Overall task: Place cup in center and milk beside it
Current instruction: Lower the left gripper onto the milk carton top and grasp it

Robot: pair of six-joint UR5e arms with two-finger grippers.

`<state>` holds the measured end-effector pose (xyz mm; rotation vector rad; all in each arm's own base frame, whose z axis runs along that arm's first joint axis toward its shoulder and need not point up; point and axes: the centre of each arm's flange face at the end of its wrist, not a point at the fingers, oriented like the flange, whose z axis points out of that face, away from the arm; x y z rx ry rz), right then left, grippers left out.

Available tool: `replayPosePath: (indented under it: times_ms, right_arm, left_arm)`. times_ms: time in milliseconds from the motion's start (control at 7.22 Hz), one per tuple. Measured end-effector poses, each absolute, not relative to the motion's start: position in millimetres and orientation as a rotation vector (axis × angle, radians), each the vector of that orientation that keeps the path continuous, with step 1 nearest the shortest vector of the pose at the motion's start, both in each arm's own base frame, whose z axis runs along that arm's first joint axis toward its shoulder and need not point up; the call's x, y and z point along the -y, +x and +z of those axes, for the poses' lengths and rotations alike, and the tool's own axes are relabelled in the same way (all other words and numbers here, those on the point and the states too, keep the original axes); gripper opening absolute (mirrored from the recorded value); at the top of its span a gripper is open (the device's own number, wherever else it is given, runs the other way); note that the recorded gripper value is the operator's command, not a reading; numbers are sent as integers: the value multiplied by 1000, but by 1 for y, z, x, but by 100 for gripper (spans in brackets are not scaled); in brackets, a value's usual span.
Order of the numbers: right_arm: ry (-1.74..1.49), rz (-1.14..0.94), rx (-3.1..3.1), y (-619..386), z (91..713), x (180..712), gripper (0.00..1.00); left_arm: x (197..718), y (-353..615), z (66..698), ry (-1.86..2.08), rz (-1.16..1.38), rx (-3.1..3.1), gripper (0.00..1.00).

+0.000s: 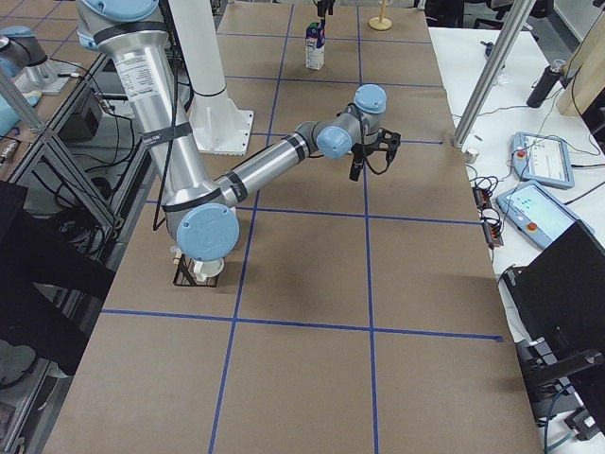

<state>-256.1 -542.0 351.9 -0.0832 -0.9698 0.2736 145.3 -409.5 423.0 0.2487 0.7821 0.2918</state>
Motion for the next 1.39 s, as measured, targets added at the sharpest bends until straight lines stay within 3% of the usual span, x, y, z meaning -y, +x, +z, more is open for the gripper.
replayPosePath:
  times_ms: [1386]
  right_arm:
    - [-102, 240, 952, -284, 356, 532, 100]
  left_arm:
    - [402, 177, 440, 188, 339, -780, 98]
